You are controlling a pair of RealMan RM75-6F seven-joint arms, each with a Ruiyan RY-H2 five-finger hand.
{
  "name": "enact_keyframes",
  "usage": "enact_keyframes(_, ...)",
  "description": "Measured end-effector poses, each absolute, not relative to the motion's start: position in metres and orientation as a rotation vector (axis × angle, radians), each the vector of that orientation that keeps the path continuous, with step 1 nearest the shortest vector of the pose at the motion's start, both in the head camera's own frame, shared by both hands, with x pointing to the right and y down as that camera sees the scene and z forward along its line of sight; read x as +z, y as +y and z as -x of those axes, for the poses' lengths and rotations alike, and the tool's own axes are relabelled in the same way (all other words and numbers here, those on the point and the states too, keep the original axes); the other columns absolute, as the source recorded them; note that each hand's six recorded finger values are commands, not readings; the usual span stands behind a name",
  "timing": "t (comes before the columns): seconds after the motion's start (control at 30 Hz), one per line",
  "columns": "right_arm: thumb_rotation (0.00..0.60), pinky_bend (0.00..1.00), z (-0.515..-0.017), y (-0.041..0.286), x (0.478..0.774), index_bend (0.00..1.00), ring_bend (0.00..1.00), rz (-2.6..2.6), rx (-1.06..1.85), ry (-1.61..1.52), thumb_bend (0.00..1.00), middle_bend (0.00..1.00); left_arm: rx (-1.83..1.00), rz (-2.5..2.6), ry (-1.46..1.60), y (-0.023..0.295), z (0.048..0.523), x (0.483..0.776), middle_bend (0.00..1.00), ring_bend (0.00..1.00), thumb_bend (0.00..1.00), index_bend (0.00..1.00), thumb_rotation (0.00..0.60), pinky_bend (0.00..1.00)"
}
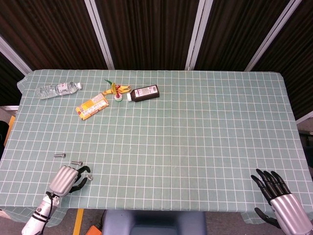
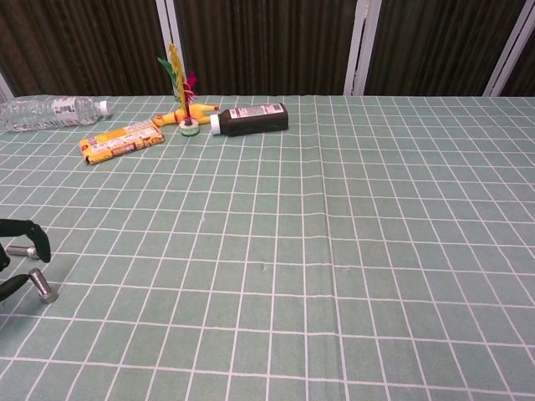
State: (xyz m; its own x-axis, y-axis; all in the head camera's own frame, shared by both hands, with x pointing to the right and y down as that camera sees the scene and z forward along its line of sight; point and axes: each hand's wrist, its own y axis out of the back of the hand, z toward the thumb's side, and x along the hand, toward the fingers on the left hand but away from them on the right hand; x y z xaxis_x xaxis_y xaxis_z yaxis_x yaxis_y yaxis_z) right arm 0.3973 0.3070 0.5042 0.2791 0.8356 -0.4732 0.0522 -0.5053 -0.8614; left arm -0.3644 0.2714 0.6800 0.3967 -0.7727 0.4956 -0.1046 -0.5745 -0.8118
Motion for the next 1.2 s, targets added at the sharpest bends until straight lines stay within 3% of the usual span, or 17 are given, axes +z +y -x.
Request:
enact_keyframes(0.23, 0.600, 0.00, -0.397, 0.307, 0.504, 0.00, 0.00, 1.788, 1.302, -0.808, 0.31, 0.00, -1.198, 1.934, 0.775, 0.267, 0.369, 0.675, 1.00, 1.00, 0.42, 0.36, 0.600, 1.00)
enact_keyframes(0.47, 0.600, 0.00, -0.397, 0.308, 0.504, 0.00, 0.00, 1.791, 1.298, -0.803, 0.31, 0.00, -1.264, 1.882, 0.938, 0.247, 0.408, 0.665, 1.00, 1.00, 0.42, 0.38, 0.600, 1.00)
enact_keyframes(0.67, 0.600, 0.00, -0.394, 0.309, 0.507, 0.00, 0.00, 1.790, 1.300, -0.787, 0.31, 0.00, -1.394, 1.866, 0.942, 0.245, 0.439, 0.685, 1.00, 1.00, 0.42, 0.40, 0.600, 1.00)
enact_keyframes(0.93, 0.600, 0.00, -0.394, 0.308, 0.509, 0.00, 0.00, 1.788, 1.312, -0.782, 0.31, 0.00, -1.461, 1.875, 0.872, 0.248, 0.434, 0.719, 1.00, 1.00, 0.42, 0.43, 0.600, 1.00)
enact_keyframes(1.2, 0.600, 0.00, -0.394, 0.309, 0.510, 0.00, 0.00, 1.788, 1.315, -0.778, 0.31, 0.00, -1.464, 1.849, 0.894, 0.240, 0.434, 0.728, 1.00, 1.00, 0.42, 0.45, 0.600, 1.00)
